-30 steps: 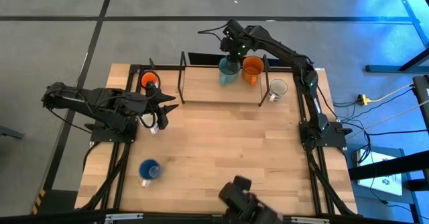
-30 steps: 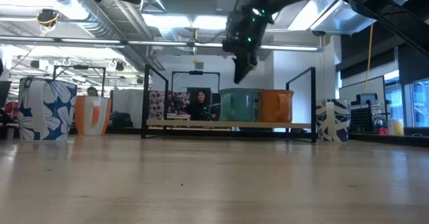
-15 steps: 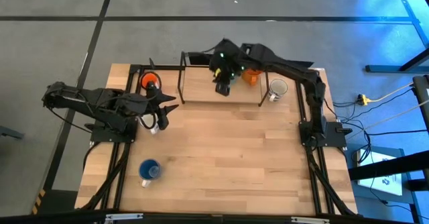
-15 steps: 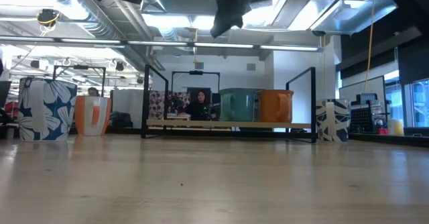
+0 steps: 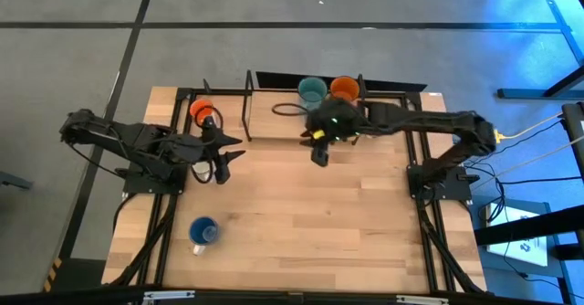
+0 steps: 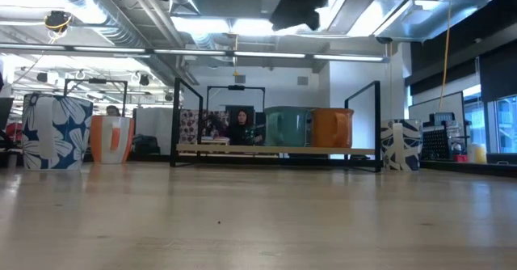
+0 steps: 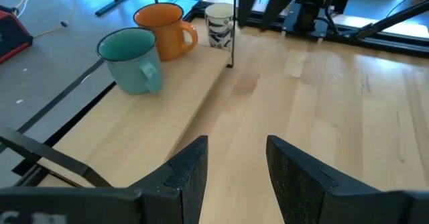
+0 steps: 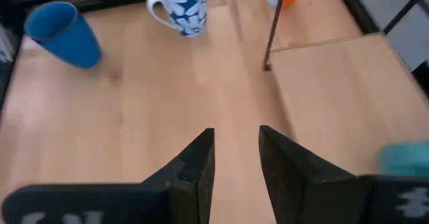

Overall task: Place coffee mugs
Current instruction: Put the bottom blue-white mug on the shelf

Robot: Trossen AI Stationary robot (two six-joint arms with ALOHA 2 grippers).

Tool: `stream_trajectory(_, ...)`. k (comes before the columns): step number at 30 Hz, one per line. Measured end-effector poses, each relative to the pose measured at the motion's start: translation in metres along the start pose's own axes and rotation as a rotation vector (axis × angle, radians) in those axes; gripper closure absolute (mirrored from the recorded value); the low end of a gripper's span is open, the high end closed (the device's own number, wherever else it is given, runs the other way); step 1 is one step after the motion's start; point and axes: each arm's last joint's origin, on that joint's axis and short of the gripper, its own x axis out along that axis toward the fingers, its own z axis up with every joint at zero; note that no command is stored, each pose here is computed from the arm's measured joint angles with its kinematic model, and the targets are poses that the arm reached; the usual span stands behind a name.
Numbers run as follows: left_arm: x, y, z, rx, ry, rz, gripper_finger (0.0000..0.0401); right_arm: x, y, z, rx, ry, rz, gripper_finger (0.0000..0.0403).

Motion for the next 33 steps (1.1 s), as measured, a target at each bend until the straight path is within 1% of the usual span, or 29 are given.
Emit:
stream_trajectory(3, 0.007, -0.005, -0.001, 0.012, 0.019, 0.002, 0.0254, -0.008, 0.010, -0.018, 0.034, -0.061, 0.008, 0.0299)
stream_trajectory(5, 0.012, -0.009, -0.001, 0.014, 0.030, -0.018, 0.0254, -0.012, 0.016, -0.031, 0.057, -0.084, 0.018, 0.0299)
stream_trajectory(9, 0.020, -0.019, -0.003, 0.016, 0.062, -0.097, 0.0254, -0.015, 0.029, -0.055, 0.075, -0.104, 0.067, 0.0299)
stream_trajectory(12, 0.024, -0.026, -0.004, -0.016, 0.076, -0.152, 0.0254, -0.018, 0.036, -0.068, 0.074, -0.126, 0.098, 0.0299)
stream_trajectory(17, 0.031, -0.037, -0.007, -0.029, 0.120, -0.234, 0.0254, -0.025, 0.047, -0.079, 0.059, -0.163, 0.143, 0.0299)
stream_trajectory(21, 0.040, -0.045, -0.009, -0.072, 0.144, -0.268, 0.0254, -0.033, 0.056, -0.085, 0.032, -0.174, 0.180, 0.0299)
stream_trajectory(24, 0.046, -0.054, -0.006, -0.106, 0.133, -0.318, 0.0254, -0.042, 0.066, -0.091, 0.005, -0.162, 0.215, 0.0299)
stream_trajectory(26, 0.050, -0.058, -0.004, -0.097, 0.160, -0.315, 0.0254, -0.048, 0.074, -0.094, -0.016, -0.158, 0.246, 0.0299)
stream_trajectory(28, 0.053, -0.063, 0.005, -0.090, 0.168, -0.312, 0.0254, -0.053, 0.081, -0.099, -0.037, -0.132, 0.255, 0.0299)
stream_trajectory(31, 0.053, -0.069, 0.020, -0.076, 0.215, -0.285, 0.0254, -0.058, 0.090, -0.104, -0.065, -0.119, 0.260, 0.0299)
stream_trajectory(33, 0.051, -0.070, 0.026, -0.071, 0.283, -0.265, 0.0254, -0.060, 0.095, -0.106, -0.088, -0.121, 0.251, 0.0299)
